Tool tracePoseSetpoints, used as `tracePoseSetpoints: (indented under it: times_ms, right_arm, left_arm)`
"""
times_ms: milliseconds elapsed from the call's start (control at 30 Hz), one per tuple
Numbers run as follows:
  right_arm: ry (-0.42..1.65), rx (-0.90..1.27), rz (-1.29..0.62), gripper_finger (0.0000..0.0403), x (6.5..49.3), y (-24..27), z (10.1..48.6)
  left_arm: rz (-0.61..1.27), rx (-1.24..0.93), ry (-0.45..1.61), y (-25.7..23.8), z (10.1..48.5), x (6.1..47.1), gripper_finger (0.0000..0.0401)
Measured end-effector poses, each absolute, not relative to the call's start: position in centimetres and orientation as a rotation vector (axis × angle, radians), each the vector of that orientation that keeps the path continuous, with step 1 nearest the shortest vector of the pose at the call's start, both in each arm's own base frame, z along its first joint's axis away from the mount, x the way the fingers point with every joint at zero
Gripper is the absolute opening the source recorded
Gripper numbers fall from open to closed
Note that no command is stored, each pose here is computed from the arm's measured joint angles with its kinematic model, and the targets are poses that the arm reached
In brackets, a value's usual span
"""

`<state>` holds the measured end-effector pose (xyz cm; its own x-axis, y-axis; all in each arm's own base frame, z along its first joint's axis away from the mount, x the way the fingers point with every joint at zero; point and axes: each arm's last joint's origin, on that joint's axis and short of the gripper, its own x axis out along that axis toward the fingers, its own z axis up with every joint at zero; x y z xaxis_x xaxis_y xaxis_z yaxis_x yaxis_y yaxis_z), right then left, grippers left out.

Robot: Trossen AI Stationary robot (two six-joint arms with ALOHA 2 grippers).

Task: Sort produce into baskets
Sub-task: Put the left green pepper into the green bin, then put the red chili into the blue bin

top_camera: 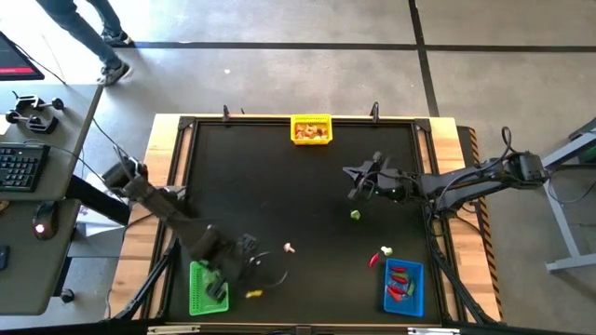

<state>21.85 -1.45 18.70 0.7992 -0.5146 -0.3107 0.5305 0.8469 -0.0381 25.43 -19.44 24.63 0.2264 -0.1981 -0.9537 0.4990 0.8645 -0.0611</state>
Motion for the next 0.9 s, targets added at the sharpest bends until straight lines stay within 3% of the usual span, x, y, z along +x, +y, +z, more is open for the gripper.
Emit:
tracePoseSetpoints:
  times_ms: [367, 600, 900]
  right_arm:
    - [0.318, 0.051, -0.561, 0.0000, 21.8, -1.5, 18.7]
    - [0.319, 0.046, -0.560, 0.0000, 21.8, -1.5, 18.7]
    - [0.336, -0.003, -0.528, 0.0000, 21.9, -1.4, 18.7]
  left_arm:
    - [-0.357, 0.007, 1.309, -19.9, 20.0, 18.1, 0.0023]
    - [-0.319, -0.015, 1.314, -20.0, 17.5, 15.0, 0.0022]
    - [-0.283, -0.087, 1.345, -19.9, 17.0, 14.7, 0.0097]
